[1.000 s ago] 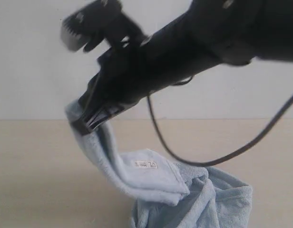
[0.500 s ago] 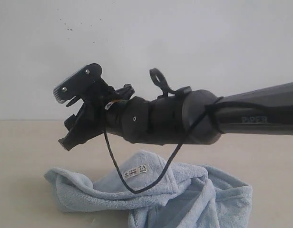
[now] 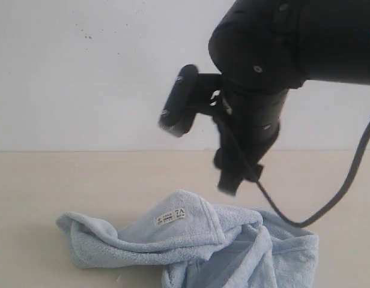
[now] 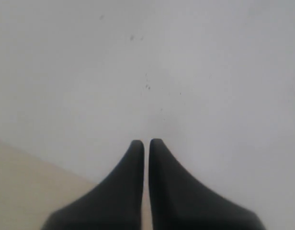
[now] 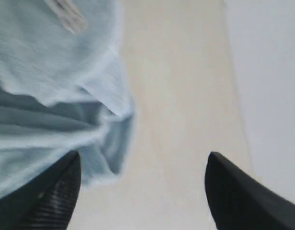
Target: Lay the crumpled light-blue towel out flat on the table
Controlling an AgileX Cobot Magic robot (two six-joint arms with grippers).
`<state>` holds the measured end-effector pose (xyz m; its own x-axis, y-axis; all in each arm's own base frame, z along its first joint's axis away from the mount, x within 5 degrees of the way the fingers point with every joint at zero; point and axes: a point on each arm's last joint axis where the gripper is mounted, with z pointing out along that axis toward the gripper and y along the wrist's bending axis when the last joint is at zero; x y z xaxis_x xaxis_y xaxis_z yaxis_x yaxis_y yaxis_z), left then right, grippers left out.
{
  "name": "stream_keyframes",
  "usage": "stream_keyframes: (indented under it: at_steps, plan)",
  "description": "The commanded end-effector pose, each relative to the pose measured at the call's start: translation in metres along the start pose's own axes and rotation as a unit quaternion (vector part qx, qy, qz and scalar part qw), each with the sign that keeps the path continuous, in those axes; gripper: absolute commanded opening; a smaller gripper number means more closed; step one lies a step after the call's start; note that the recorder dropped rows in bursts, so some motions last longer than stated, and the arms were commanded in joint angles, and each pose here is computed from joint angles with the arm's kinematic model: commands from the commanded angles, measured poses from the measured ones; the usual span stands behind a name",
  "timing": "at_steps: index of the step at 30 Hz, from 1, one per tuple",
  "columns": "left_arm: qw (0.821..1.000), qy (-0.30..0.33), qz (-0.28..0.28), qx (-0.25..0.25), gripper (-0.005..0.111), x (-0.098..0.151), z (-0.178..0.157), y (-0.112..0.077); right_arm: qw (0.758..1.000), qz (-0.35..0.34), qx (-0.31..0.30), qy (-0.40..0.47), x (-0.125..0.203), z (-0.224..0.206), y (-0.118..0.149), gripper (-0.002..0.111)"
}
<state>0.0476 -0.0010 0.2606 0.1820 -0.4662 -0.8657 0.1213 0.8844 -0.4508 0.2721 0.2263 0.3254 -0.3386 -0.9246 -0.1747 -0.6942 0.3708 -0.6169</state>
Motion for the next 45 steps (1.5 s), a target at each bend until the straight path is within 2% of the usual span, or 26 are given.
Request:
stream_keyframes:
  at_steps: [1,3,6,8,10,12,15,17,19,21,23,24,26,28,32,35,38,43,45]
  plan:
    - [0.983,0.038,0.182,-0.002,0.004,-0.035,0.024,-0.02,0.99,0.109,0.067,0.057,0.018,-0.002,-0.022,0.069]
    - [0.971,0.096,0.219,-0.005,0.004,-0.041,0.049,-0.025,0.987,0.141,0.055,0.055,0.019,0.001,-0.021,0.069]
    - [0.947,0.215,0.24,0.001,0.004,-0.029,0.091,-0.028,0.976,0.201,0.056,0.064,0.018,0.006,-0.019,0.069]
    - [0.917,0.306,0.256,0.015,0.004,-0.012,0.116,-0.031,0.969,0.232,0.038,0.071,0.016,0.012,-0.012,0.069]
    - [0.879,0.401,0.258,0.026,0.004,0.01,0.141,-0.034,0.969,0.231,-0.003,0.086,0.014,0.021,-0.003,0.069]
    - [0.847,0.467,0.253,0.033,0.004,0.027,0.16,-0.038,0.965,0.231,-0.062,0.111,0.014,0.038,0.006,0.069]
    - [0.795,0.554,0.245,0.035,0.004,0.056,0.18,-0.039,0.941,0.279,-0.111,0.159,0.024,0.071,0.005,0.069]
    - [0.775,0.589,0.225,0.033,0.004,0.072,0.186,-0.039,0.913,0.338,-0.125,0.19,0.037,0.091,-0.004,0.069]
    - [0.774,0.604,0.191,0.027,0.004,0.083,0.19,-0.038,0.881,0.392,-0.164,0.208,0.049,0.108,-0.01,0.069]
    - [0.785,0.599,0.157,0.028,0.004,0.089,0.194,-0.041,0.847,0.431,-0.231,0.209,0.057,0.123,-0.013,0.069]
    - [0.793,0.59,0.143,0.047,0.004,0.091,0.2,-0.045,0.825,0.452,-0.28,0.191,0.059,0.134,-0.014,0.069]
    - [0.795,0.586,0.144,0.058,0.004,0.091,0.202,-0.047,0.822,0.461,-0.284,0.179,0.057,0.139,-0.015,0.069]
    - [0.804,0.57,0.147,0.087,0.004,0.088,0.206,-0.053,0.824,0.467,-0.277,0.162,0.054,0.146,-0.015,0.068]
    - [0.811,0.556,0.15,0.105,0.004,0.086,0.21,-0.057,0.828,0.468,-0.271,0.144,0.048,0.153,-0.012,0.062]
    - [0.829,0.521,0.168,0.116,0.004,0.084,0.216,-0.058,0.831,0.473,-0.265,0.123,0.039,0.168,-0.004,0.045]
    - [0.833,0.514,0.171,0.114,0.004,0.083,0.217,-0.058,0.827,0.479,-0.261,0.135,0.04,0.182,0.001,0.038]
    - [0.836,0.514,0.158,0.113,0.004,0.083,0.217,-0.059,0.834,0.469,-0.249,0.153,0.044,0.189,0.004,0.041]
    - [0.838,0.513,0.152,0.111,0.004,0.083,0.218,-0.059,0.84,0.452,-0.244,0.176,0.049,0.188,0.005,0.056]
    - [0.838,0.513,0.152,0.111,0.004,0.083,0.218,-0.059,0.839,0.451,-0.244,0.179,0.049,0.188,0.005,0.057]
